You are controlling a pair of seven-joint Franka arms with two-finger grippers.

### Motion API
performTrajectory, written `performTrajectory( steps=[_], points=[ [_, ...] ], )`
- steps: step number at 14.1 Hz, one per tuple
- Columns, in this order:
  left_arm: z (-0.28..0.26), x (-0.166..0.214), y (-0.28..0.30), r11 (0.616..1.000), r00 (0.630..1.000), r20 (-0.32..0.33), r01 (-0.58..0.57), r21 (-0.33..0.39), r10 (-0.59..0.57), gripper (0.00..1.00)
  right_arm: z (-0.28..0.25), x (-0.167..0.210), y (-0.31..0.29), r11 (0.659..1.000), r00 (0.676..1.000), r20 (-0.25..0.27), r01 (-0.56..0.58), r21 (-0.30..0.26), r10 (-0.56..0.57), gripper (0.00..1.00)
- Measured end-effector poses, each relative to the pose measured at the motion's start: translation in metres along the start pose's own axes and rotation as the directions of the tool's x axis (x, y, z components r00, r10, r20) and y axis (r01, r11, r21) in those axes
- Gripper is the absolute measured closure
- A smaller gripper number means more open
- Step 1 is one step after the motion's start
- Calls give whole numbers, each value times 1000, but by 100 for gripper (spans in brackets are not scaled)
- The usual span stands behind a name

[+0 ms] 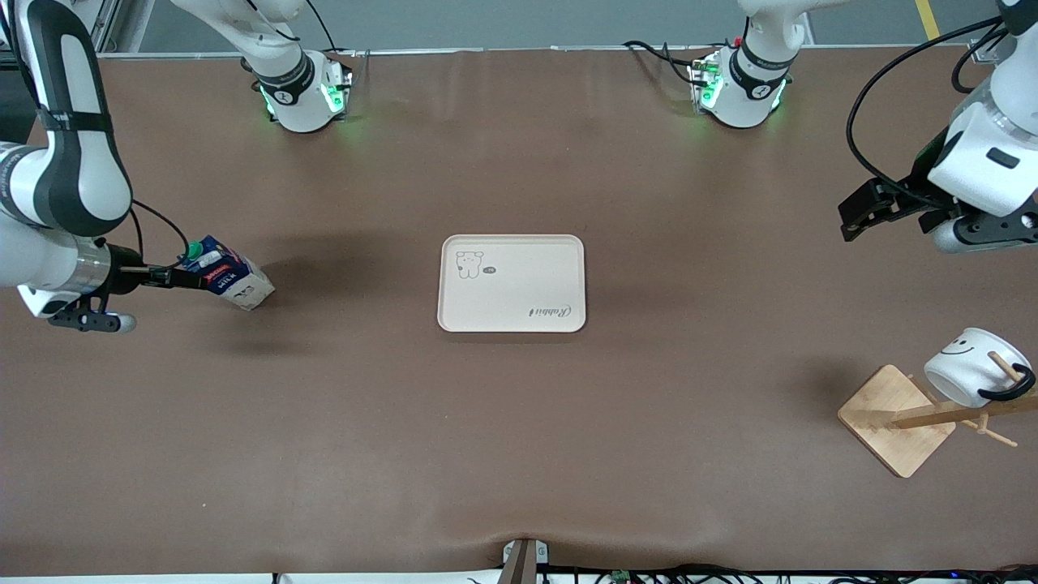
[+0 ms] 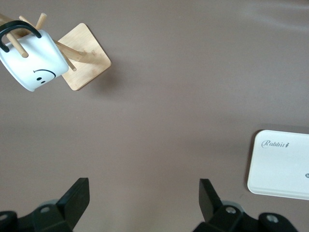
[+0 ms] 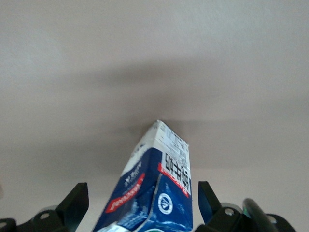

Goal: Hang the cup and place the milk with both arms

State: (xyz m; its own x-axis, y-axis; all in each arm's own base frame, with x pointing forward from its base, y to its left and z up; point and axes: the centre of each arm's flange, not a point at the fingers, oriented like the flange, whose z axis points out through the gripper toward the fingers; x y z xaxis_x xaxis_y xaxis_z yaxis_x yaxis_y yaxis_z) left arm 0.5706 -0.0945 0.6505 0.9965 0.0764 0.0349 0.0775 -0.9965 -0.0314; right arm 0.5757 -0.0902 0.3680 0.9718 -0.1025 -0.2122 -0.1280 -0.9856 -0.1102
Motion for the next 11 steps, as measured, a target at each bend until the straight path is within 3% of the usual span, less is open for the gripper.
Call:
performTrajectory(
  steps=[3,5,8,11],
  points=[
    [-5,-6,-18,1000,1000,11,-9,0,9,0,0,18,-21,998,999,-10,52,-41,-53,0],
    [-9,-12,-20,1000,1000,13,-9,6,9,0,-16,39,-30,993,995,-55,81,-84,-86,0],
    [-15,-24,-10,1000,999,18,-29,10,29,0,-106,43,-38,992,990,-107,85,-94,-95,0],
    [-16,-30,-11,1000,999,20,-30,9,30,0,-199,20,-52,990,978,-176,95,-104,-113,0]
  ],
)
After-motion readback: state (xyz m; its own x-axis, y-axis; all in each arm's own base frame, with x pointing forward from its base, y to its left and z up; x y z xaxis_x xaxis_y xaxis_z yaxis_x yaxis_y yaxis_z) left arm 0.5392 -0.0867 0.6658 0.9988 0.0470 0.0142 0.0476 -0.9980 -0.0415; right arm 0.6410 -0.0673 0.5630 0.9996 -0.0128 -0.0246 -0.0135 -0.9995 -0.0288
